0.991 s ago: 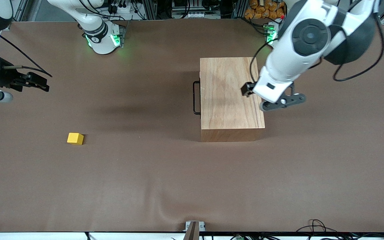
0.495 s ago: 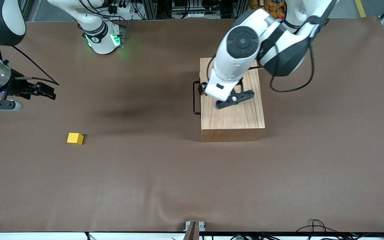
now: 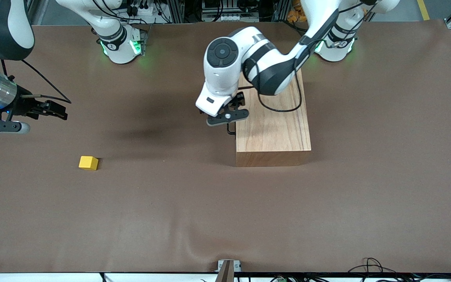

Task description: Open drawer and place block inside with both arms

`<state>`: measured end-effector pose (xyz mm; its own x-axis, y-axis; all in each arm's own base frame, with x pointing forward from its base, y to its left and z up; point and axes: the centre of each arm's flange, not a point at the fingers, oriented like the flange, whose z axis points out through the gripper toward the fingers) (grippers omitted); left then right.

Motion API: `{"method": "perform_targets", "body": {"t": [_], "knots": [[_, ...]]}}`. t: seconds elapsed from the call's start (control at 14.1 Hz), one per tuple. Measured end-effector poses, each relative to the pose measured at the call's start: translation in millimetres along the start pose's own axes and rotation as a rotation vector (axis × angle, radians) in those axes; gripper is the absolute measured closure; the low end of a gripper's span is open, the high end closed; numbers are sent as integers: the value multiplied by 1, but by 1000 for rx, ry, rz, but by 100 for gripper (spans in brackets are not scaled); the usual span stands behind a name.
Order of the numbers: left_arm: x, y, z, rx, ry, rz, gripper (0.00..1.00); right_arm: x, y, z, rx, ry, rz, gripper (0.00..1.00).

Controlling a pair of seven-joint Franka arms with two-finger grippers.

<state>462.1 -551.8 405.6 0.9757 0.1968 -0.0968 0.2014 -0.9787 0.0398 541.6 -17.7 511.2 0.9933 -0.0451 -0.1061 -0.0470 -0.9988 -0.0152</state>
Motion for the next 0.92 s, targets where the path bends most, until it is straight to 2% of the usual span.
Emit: {"method": "perform_targets", "body": {"t": [0.42,0.92], "knots": [[-4,13,33,54,38,33,0,0,1,2,0,-4,2,0],[-19,22,63,91,24,167,0,2,4,3,1,4,1,0]]}}
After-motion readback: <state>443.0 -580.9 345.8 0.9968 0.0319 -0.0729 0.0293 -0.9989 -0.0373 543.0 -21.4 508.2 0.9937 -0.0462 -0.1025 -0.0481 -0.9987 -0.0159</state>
